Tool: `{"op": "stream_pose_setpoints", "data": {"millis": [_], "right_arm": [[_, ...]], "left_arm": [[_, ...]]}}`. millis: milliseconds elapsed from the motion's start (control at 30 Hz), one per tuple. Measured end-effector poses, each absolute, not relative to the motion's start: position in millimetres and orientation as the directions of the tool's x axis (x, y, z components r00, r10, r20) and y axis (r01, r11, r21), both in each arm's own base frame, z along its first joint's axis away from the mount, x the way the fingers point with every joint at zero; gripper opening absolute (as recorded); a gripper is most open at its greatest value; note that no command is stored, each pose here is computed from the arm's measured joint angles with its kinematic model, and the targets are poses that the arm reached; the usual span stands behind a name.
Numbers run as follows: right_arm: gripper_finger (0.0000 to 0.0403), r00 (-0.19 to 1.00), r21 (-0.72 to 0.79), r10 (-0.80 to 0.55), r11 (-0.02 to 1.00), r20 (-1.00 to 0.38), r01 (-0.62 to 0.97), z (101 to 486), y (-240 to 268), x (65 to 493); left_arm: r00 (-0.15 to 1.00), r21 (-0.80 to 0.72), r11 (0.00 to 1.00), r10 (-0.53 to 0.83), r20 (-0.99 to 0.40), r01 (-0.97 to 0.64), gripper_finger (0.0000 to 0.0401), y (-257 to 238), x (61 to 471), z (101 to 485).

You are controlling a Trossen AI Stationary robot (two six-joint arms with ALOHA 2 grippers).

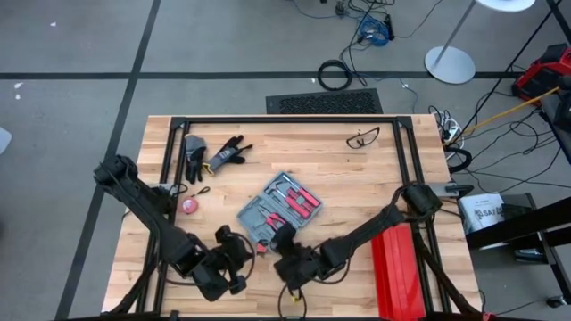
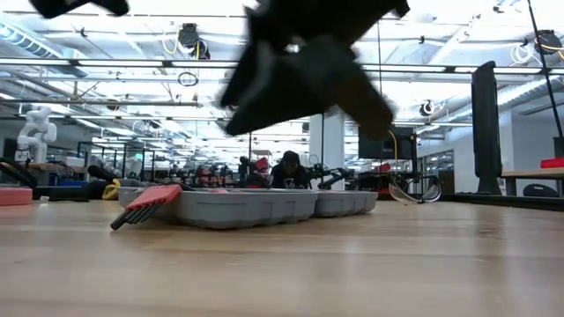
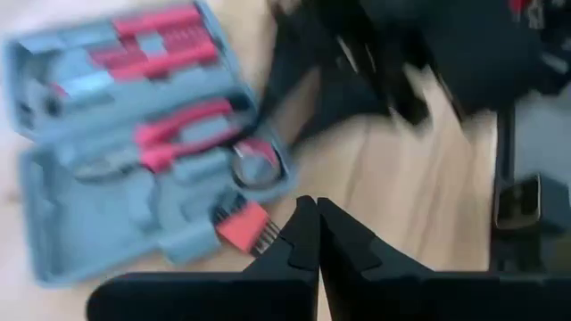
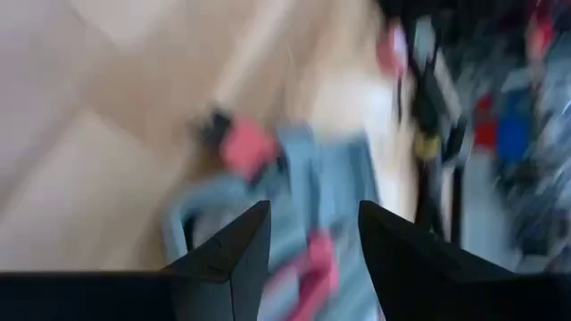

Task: Prefit tool cases
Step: Put the red allen wrench into the gray prefit tools case

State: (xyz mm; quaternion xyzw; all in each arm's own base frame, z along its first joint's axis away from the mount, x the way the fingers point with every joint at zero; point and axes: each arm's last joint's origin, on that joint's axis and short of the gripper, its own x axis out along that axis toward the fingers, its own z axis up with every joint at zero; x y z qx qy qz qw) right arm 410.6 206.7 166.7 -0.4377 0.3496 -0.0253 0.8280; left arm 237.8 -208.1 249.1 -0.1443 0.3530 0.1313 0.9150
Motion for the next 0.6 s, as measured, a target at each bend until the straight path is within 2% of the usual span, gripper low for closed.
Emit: {"op": "stream_pose_setpoints", "data": {"millis": [133, 233, 400, 500, 600], "right_arm": [[0.0164, 0.626, -0.655, -0.422, 0.731, -0.656, -0.194, 190.3, 186.3, 386.5], [0.0164, 0.527, -0.620, -0.474, 0.773, -0.705, -0.134, 204.7, 175.2, 366.0], [0.0164, 0.392, -0.622, -0.547, 0.778, -0.739, -0.088, 225.5, 163.8, 334.1], [0.0164, 0.309, -0.643, -0.600, 0.765, -0.738, -0.049, 237.9, 159.1, 312.4], [0.0164, 0.282, -0.674, -0.648, 0.739, -0.707, 0.009, 255.2, 156.4, 292.1]], "left_arm": [[0.685, -0.216, 0.914, 0.087, -0.723, -0.345, 0.0038, -215.6, 236.5, 241.1], [0.661, -0.237, 0.900, 0.072, -0.747, -0.366, 0.0072, -219.1, 229.0, 232.1], [0.678, -0.287, 0.859, 0.090, -0.729, -0.423, 0.0118, -221.4, 215.3, 206.5], [0.701, -0.321, 0.837, 0.100, -0.707, -0.444, 0.0128, -219.7, 213.4, 179.9], [0.731, -0.359, 0.818, 0.105, -0.674, -0.449, 0.0130, -214.1, 216.8, 161.2]]}}
